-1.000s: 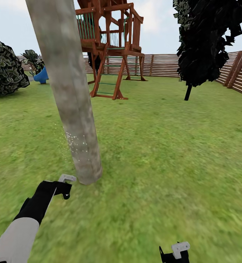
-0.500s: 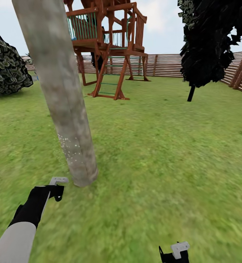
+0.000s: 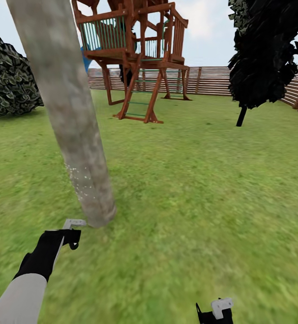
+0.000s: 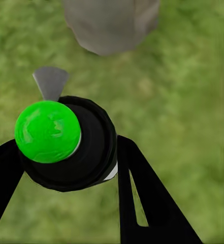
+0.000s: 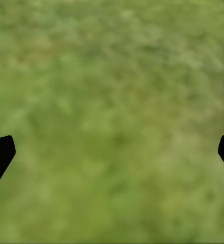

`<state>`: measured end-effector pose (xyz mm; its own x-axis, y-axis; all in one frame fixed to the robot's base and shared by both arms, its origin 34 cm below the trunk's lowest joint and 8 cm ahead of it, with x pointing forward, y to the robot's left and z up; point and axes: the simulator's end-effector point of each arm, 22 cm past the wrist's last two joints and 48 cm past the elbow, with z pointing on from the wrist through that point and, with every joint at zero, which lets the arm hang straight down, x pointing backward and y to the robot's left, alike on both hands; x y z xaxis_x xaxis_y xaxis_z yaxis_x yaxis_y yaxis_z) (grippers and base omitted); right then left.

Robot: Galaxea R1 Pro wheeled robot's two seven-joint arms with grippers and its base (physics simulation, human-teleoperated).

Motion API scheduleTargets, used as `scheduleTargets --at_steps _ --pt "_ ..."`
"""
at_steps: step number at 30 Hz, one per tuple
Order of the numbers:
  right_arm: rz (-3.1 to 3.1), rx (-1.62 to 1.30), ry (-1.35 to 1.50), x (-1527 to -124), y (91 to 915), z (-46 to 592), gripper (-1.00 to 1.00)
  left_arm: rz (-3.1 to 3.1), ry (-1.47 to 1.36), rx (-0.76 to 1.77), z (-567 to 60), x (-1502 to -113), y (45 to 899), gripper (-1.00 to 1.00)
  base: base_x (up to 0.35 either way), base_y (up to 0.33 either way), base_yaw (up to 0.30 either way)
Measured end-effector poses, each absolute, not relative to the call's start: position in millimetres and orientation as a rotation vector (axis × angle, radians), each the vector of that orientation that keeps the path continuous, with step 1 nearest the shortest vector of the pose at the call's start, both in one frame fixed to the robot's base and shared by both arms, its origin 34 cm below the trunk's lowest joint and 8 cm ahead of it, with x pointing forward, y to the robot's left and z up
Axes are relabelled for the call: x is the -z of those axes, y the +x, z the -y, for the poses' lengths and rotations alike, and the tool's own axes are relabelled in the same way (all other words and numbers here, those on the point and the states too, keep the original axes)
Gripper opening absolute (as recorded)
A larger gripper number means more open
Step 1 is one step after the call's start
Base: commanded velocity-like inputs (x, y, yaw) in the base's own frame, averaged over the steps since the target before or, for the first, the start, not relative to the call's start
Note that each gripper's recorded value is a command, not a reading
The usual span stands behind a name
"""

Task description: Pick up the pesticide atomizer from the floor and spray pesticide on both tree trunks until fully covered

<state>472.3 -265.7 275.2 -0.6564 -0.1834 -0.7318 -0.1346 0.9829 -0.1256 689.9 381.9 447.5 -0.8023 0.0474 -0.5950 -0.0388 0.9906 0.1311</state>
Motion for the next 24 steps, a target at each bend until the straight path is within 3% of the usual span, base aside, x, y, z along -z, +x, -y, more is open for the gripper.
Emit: scheduleTargets --at_steps 8,19,24 --pt "-2.295 0.076 -0.221 -275.2 472.2 265.6 1.0 -2.494 0.004 -0.183 -383.0 -447.9 690.0 -1.0 0.123 -0.275 0.015" --pt "-2.295 0.074 -0.221 -275.1 472.2 264.5 1.0 -2.494 0.003 -0.185 -383.4 -447.8 689.8 -1.0 0.021 -0.275 0.249" --pt "-2.296 0.078 -0.223 -275.2 472.2 267.5 1.0 -2.494 0.003 -0.185 -383.4 -447.8 689.9 -1.0 0.159 -0.256 0.02"
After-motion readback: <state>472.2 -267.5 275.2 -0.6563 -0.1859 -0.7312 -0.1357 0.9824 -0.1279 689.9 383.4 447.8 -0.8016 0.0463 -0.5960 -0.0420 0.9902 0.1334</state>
